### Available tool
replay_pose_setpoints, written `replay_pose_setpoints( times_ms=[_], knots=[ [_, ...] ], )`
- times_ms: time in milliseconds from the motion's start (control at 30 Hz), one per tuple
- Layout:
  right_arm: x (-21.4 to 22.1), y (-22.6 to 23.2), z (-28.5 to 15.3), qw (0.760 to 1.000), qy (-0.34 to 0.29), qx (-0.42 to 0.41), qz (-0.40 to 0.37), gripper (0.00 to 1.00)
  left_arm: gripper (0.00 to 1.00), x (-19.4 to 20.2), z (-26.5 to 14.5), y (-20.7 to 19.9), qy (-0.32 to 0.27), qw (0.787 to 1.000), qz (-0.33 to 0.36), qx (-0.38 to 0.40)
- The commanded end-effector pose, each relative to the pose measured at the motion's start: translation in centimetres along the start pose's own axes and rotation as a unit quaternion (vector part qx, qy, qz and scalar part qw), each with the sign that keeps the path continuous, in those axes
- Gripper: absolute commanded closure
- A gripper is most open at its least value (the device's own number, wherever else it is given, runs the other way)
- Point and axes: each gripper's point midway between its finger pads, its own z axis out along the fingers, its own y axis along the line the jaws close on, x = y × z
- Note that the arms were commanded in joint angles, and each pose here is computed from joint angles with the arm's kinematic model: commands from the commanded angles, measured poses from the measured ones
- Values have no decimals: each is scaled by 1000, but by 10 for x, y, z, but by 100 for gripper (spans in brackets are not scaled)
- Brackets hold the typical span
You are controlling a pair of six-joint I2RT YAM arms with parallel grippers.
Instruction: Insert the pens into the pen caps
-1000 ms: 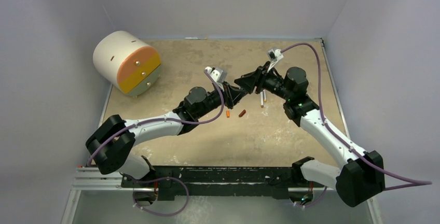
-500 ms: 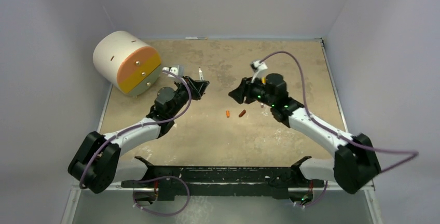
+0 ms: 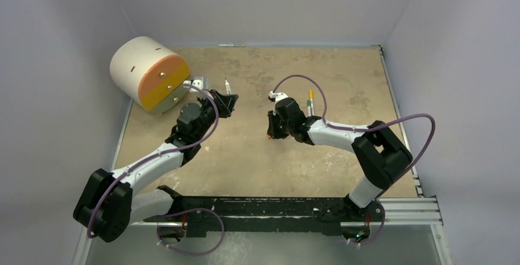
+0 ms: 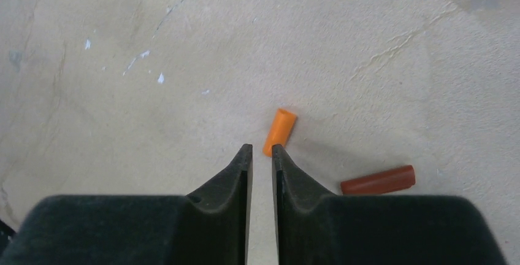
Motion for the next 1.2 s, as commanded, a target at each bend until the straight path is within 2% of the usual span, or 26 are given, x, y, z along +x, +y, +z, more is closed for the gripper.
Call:
replay_pose_setpoints(
  times_ms=[0, 67, 133, 400, 500, 567, 633, 700, 800, 1033, 1167],
  knots=[
    [-23, 0, 6, 999, -24, 25, -8, 91, 100, -6, 1, 0, -11, 1000, 7, 3],
    [-22, 1, 8, 999, -22, 22, -8, 100, 100, -4, 3, 1, -8, 1000, 7, 3],
    [-20, -1, 10, 999, -18, 27, -8, 100, 100, -2, 4, 1, -6, 1000, 7, 5],
    [-14, -10, 19, 999, -5, 48, -11, 65, 100, -1, 5, 2, -4, 1000, 7, 5],
    [-9, -12, 24, 998, 5, 52, -17, 63, 100, 0, 5, 2, -2, 1000, 7, 5],
    [-4, -14, 26, 998, 14, 56, -25, 67, 100, -1, 5, 2, -3, 1000, 7, 5],
    [2, -18, 26, 997, 24, 63, -40, 78, 100, -1, 5, 2, -4, 1000, 7, 5],
    [-12, -11, 25, 997, 11, 57, -57, 88, 100, -2, 5, 2, -4, 1000, 7, 4],
    [-12, -9, 22, 995, 11, 48, -84, 96, 100, -1, 5, 2, -3, 1000, 7, 5],
    [-13, 14, 5, 974, -2, -25, -226, 96, 100, -2, 5, 3, -5, 1000, 5, 4],
    [-13, 38, 3, 958, -6, -79, -276, 93, 100, -1, 6, 2, -4, 1000, 1, 8]
  ],
)
